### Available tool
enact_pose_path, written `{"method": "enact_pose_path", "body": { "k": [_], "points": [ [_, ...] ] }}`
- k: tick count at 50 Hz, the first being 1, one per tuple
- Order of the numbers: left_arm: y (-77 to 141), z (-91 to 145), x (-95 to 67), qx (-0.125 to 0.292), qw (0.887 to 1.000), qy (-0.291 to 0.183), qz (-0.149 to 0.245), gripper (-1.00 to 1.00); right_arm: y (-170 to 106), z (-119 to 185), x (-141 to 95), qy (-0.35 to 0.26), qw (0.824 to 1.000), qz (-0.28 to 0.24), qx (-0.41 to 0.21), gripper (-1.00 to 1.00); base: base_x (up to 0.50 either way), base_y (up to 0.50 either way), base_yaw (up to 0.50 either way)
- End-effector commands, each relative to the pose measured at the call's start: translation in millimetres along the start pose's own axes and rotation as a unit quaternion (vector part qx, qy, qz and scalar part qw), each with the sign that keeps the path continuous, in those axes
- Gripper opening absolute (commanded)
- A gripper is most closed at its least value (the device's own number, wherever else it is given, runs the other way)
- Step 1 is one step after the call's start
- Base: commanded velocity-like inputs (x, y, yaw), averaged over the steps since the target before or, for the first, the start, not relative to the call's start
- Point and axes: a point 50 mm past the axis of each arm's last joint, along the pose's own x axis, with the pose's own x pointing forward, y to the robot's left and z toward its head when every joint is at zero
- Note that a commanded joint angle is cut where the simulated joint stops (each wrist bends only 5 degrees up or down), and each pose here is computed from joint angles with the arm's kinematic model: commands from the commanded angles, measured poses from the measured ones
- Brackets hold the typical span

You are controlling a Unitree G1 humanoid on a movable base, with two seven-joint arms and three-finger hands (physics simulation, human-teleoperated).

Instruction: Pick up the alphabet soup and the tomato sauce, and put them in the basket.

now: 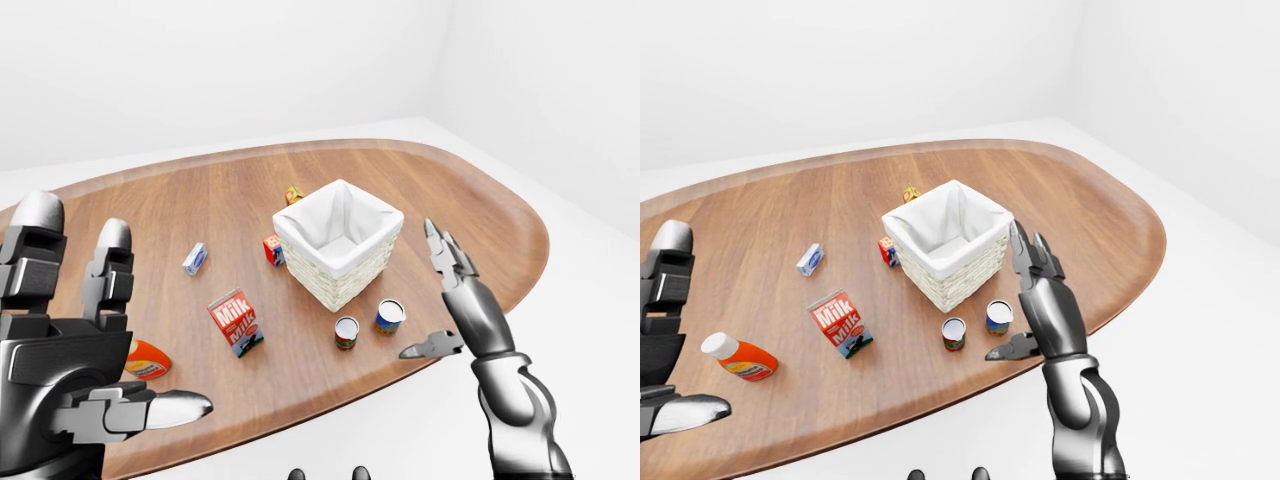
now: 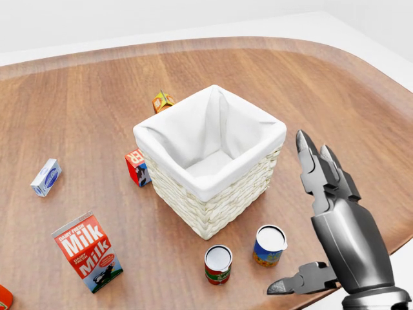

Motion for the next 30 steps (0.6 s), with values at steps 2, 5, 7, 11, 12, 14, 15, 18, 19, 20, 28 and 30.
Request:
{"method": "enact_pose_path", "body": {
  "k": [2,5,7,11,12,14,15,18,19,20,28,30],
  "points": [
    [3.8,6.5,2.6,-0.008,1.000,-0.017,0.004,1.00,13.7,-106.4,7.9,0.198,0.971,0.102,-0.090,1.00,0.00,0.00,0.00],
    [4.0,7.0,2.8,-0.009,1.000,-0.020,0.004,1.00,17.4,-115.2,8.6,0.214,0.967,0.105,-0.090,1.00,0.00,0.00,0.00],
    [4.1,7.1,2.8,-0.010,1.000,-0.020,0.005,1.00,18.1,-116.9,9.5,0.218,0.966,0.104,-0.088,1.00,0.00,0.00,0.00],
    [4.3,7.1,2.6,-0.010,1.000,-0.020,0.005,1.00,20.2,-119.4,8.9,0.223,0.965,0.106,-0.088,1.00,0.00,0.00,0.00],
    [3.9,6.5,2.3,-0.009,1.000,-0.019,0.005,1.00,20.0,-120.2,8.8,0.224,0.965,0.105,-0.089,1.00,0.00,0.00,0.00],
    [3.8,5.7,1.7,-0.007,1.000,-0.015,0.004,1.00,19.5,-120.3,8.7,0.224,0.965,0.105,-0.090,1.00,0.00,0.00,0.00],
    [3.7,5.5,1.6,-0.007,1.000,-0.014,0.004,1.00,18.4,-119.9,9.7,0.223,0.965,0.105,-0.091,1.00,0.00,0.00,0.00],
    [3.4,4.8,1.2,-0.006,1.000,-0.012,0.004,1.00,17.5,-116.2,14.1,0.215,0.967,0.104,-0.092,1.00,0.00,0.00,0.00],
    [3.4,4.7,1.2,-0.006,1.000,-0.012,0.004,1.00,18.0,-115.6,15.3,0.213,0.967,0.104,-0.090,1.00,0.00,0.00,0.00],
    [3.5,5.0,1.4,-0.006,1.000,-0.014,0.004,1.00,19.8,-115.6,16.6,0.212,0.967,0.105,-0.089,1.00,0.00,0.00,0.00],
    [4.5,6.2,1.4,-0.008,1.000,-0.017,0.006,1.00,34.0,-112.6,25.6,0.201,0.969,0.117,-0.083,1.00,0.00,0.00,0.00],
    [4.5,6.4,1.7,-0.009,1.000,-0.019,0.007,1.00,35.6,-111.8,27.9,0.198,0.969,0.120,-0.083,1.00,0.00,0.00,0.00]
  ]
}}
